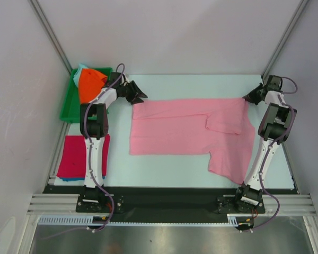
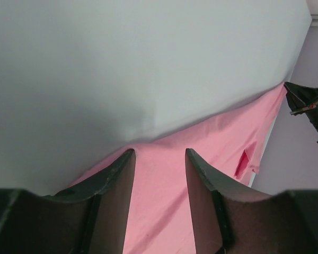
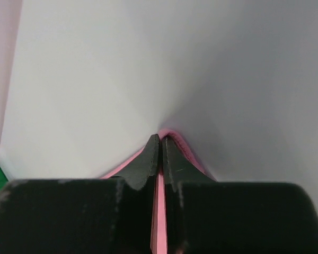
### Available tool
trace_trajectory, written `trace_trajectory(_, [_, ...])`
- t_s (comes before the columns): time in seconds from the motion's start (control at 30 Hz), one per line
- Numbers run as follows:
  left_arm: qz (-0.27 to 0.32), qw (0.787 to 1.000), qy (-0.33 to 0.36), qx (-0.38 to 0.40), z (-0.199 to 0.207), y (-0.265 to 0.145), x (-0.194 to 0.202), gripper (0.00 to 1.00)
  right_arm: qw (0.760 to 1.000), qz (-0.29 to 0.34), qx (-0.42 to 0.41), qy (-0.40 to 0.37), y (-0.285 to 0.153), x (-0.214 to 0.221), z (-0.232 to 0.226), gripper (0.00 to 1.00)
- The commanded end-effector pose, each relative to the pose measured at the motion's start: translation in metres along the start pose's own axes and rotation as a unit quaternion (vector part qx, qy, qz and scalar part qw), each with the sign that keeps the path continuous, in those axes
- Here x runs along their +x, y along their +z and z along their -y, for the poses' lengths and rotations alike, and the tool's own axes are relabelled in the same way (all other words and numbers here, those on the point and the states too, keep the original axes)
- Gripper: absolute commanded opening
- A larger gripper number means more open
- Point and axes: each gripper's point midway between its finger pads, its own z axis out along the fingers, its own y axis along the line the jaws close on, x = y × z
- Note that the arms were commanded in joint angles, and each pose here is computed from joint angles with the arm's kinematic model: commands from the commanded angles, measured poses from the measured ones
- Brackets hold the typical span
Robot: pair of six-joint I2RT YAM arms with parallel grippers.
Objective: Fold and stack the t-shirts
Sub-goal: Fold the tshirt
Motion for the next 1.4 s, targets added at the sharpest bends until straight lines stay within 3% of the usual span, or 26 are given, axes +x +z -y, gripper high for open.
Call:
trace_trajectory(0.0, [0.031,1.0,-0.002,0.002,-0.011,0.005,-0.025,0.49,0.999,0.018,-0.019,0.023,0.014,-0.015,-0.013,0.05])
trace_trajectory(0.07, [0.042,0.999,0.005,0.01,0.001,-0.002,-0.034,0.5,0.999,0.019,-0.021,0.023,0.011,-0.017,-0.02,0.08])
trace_trajectory(0.13, [0.05,0.999,0.013,0.008,0.013,-0.011,-0.04,0.52,0.999,0.023,-0.013,0.02,0.002,-0.022,-0.023,0.2])
trace_trajectory(0.27, [0.079,0.996,0.044,0.014,0.056,-0.053,-0.05,0.54,0.999,0.022,0.028,0.004,-0.022,-0.033,-0.022,0.31])
trace_trajectory(0.37, [0.087,0.995,0.056,-0.005,0.065,-0.073,-0.04,0.54,0.996,0.013,0.084,-0.011,-0.052,-0.037,-0.009,0.49])
trace_trajectory(0.53, [0.095,0.99,0.107,-0.004,0.116,-0.121,0.0,0.53,0.991,0.027,0.129,-0.021,-0.103,-0.056,0.009,0.5])
trace_trajectory(0.57, [0.074,0.992,0.105,-0.021,0.106,-0.115,0.026,0.53,0.989,0.022,0.142,-0.022,-0.114,-0.054,0.013,0.5])
trace_trajectory(0.63, [0.092,0.987,0.134,-0.012,0.129,-0.146,0.049,0.53,0.987,0.038,0.153,-0.038,-0.138,-0.06,0.009,0.5])
trace_trajectory(0.67, [0.07,0.989,0.127,-0.032,0.11,-0.142,0.081,0.53,0.986,0.029,0.158,-0.039,-0.14,-0.051,0.013,0.5])
trace_trajectory(0.73, [0.095,0.985,0.141,-0.016,0.124,-0.169,0.104,0.52,0.988,0.047,0.142,-0.047,-0.164,-0.052,-0.003,0.5])
trace_trajectory(0.77, [0.07,0.989,0.126,-0.031,0.102,-0.163,0.133,0.5,0.988,0.037,0.143,-0.048,-0.162,-0.04,0.001,0.5])
trace_trajectory(0.97, [0.06,0.989,0.116,-0.063,0.07,-0.19,0.202,0.48,0.992,0.047,0.097,-0.061,-0.202,-0.016,-0.035,0.51])
trace_trajectory(1.03, [0.066,0.991,0.082,-0.083,0.055,-0.19,0.212,0.48,0.994,0.027,0.086,-0.058,-0.202,0.004,-0.034,0.51])
trace_trajectory(1.17, [0.053,0.986,0.002,-0.159,0.003,-0.188,0.239,0.47,0.995,-0.002,0.066,-0.074,-0.208,0.037,-0.047,0.69])
trace_trajectory(1.37, [0.046,0.976,-0.053,-0.206,-0.033,-0.177,0.254,0.41,0.986,-0.074,0.095,-0.114,-0.215,0.114,-0.036,0.65])
